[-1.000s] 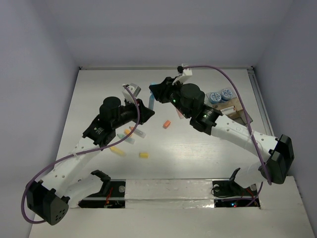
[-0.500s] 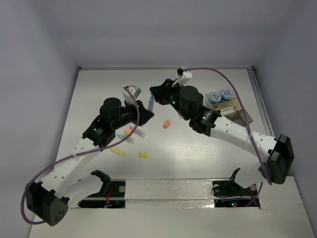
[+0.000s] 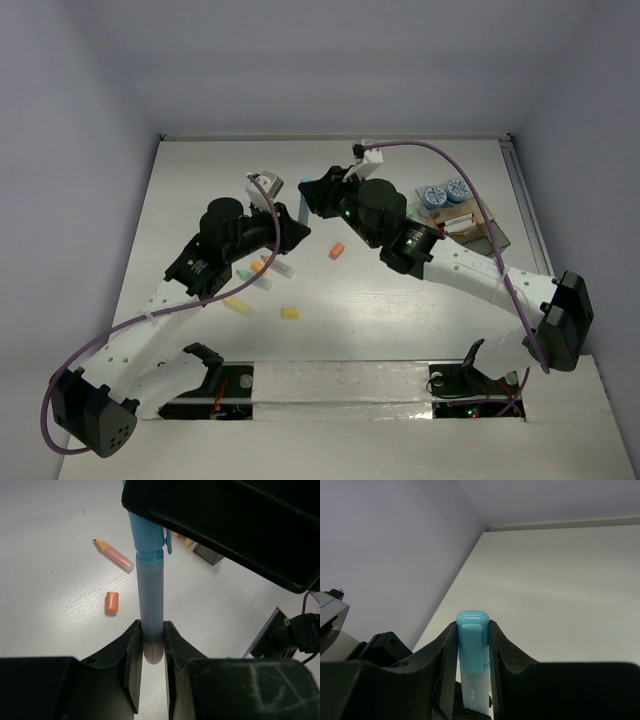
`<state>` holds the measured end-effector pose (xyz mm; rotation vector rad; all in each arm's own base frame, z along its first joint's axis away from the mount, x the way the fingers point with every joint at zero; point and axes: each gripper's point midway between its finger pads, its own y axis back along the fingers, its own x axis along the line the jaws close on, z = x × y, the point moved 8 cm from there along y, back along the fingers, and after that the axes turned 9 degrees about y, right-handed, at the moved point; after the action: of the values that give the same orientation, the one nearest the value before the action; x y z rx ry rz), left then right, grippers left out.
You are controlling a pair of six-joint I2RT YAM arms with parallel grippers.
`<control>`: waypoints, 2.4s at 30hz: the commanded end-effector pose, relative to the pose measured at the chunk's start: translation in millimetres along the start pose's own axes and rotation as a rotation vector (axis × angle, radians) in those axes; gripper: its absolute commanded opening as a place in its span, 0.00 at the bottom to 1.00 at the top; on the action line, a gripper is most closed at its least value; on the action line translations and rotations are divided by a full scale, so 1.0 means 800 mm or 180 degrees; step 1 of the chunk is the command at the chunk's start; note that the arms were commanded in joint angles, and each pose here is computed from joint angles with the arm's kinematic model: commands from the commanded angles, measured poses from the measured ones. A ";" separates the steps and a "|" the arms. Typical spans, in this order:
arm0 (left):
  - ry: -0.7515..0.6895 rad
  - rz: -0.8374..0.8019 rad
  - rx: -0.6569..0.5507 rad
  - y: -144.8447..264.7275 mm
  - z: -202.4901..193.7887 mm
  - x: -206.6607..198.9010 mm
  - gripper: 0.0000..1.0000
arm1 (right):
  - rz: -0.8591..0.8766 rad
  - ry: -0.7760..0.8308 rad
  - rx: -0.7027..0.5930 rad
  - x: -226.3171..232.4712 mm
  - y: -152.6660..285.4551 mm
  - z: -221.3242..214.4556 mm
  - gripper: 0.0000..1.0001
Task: Sort the stationery into containers
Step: Close the pen cap on the pen.
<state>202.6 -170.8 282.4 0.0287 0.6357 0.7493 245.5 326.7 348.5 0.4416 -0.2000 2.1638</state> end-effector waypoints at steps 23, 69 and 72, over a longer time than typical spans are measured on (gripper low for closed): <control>-0.0080 -0.0101 -0.0784 0.023 0.060 -0.028 0.00 | 0.0544 -0.0456 0.0689 0.032 0.050 -0.102 0.00; 0.0034 0.0124 -0.0589 0.028 0.055 -0.021 0.52 | -0.0644 -0.0371 -0.0018 -0.086 0.064 0.007 0.00; -0.0055 0.0157 -0.0594 0.043 0.047 -0.020 0.64 | -0.1059 -0.0330 -0.0211 -0.133 0.070 0.038 0.00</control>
<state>194.4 -155.2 317.1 -0.0441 0.6403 0.8340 252.8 243.6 313.2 0.6000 -0.2355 1.8911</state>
